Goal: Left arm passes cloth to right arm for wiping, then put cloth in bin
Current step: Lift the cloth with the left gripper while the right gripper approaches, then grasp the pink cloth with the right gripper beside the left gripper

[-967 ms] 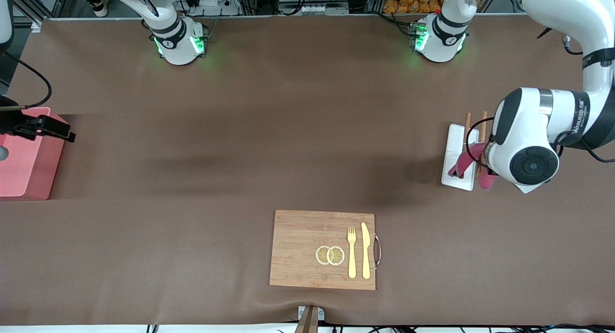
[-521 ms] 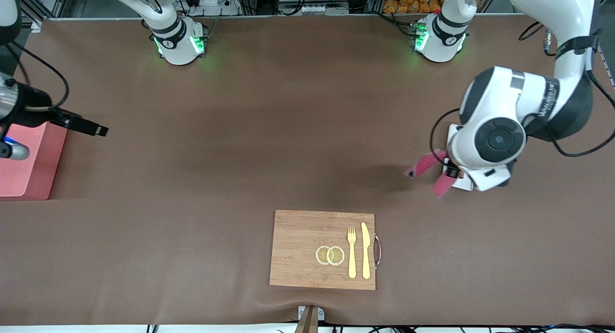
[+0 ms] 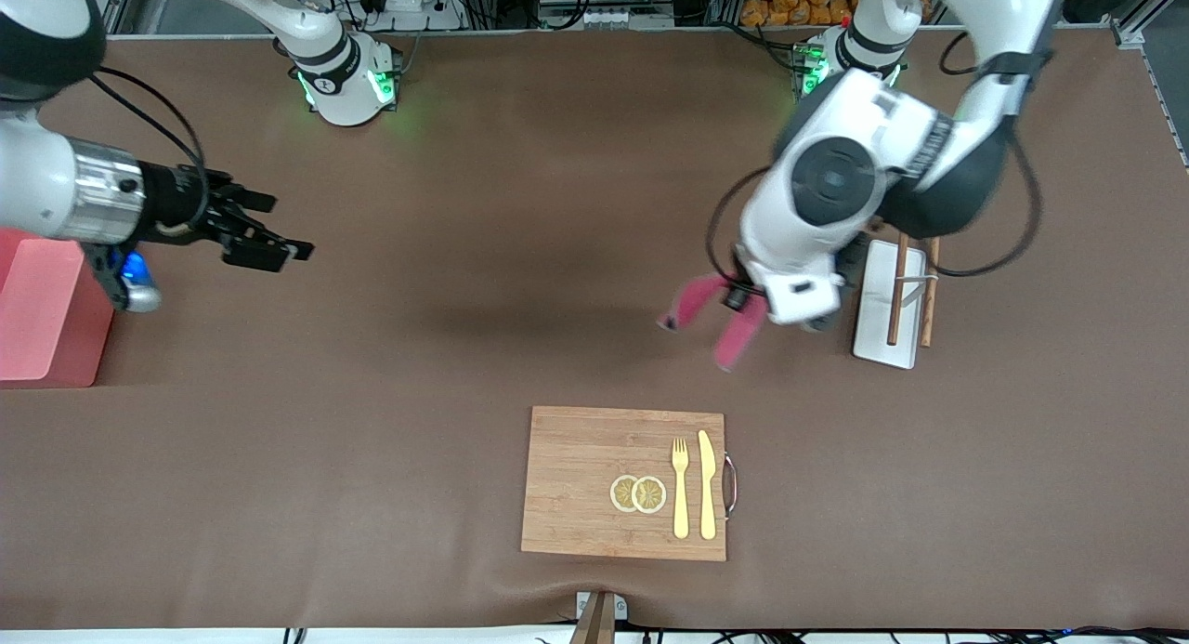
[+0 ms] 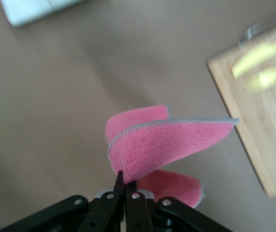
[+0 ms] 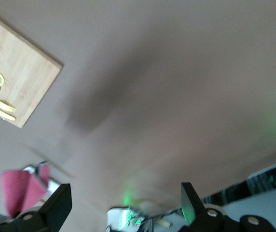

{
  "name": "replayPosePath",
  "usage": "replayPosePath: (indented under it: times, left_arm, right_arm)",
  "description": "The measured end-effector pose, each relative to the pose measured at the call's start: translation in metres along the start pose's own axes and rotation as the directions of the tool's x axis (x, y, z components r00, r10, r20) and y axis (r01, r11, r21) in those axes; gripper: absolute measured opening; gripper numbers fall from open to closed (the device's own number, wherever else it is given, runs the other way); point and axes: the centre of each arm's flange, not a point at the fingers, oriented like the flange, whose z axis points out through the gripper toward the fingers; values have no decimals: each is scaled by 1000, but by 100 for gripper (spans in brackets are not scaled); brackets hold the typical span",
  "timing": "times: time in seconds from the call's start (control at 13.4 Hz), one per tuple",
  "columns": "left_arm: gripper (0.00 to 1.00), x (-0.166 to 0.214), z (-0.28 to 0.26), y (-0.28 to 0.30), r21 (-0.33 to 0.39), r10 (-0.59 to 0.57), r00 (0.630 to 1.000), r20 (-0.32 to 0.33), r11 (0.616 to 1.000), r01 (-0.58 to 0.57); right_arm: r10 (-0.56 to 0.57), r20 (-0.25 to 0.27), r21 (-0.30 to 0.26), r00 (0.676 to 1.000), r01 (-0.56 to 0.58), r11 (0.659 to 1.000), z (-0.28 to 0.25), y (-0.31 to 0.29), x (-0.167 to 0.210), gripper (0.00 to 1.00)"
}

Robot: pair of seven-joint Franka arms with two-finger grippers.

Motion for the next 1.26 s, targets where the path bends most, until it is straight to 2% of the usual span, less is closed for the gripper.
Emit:
replayPosePath:
  times: [0.15,0.3,0.45,0.6,0.97,1.26]
  left_arm:
    - [2,-46,3,6,-54,24,999,46,998,-21]
    - [2,-86,0,9,-111,53,991,121,993,-39]
    - [2,-120,-7,9,-167,84,979,188,985,-52]
    - [2,-145,-14,8,-216,97,970,222,975,-48]
    - [2,-172,-25,6,-270,98,964,247,962,-29]
    - [2,-171,-35,4,-282,82,964,253,959,-7]
  right_arm:
    - [85,55,4,995,-86,996,35,-28,-6,100]
    - [161,88,22,983,-163,986,67,-54,-9,100]
    - [199,105,15,974,-202,979,92,-70,-12,100]
    - [239,101,20,966,-243,970,110,-83,-19,100]
    - [267,81,0,960,-268,964,159,-106,-52,100]
    - [269,72,-56,960,-266,962,196,-103,-63,100]
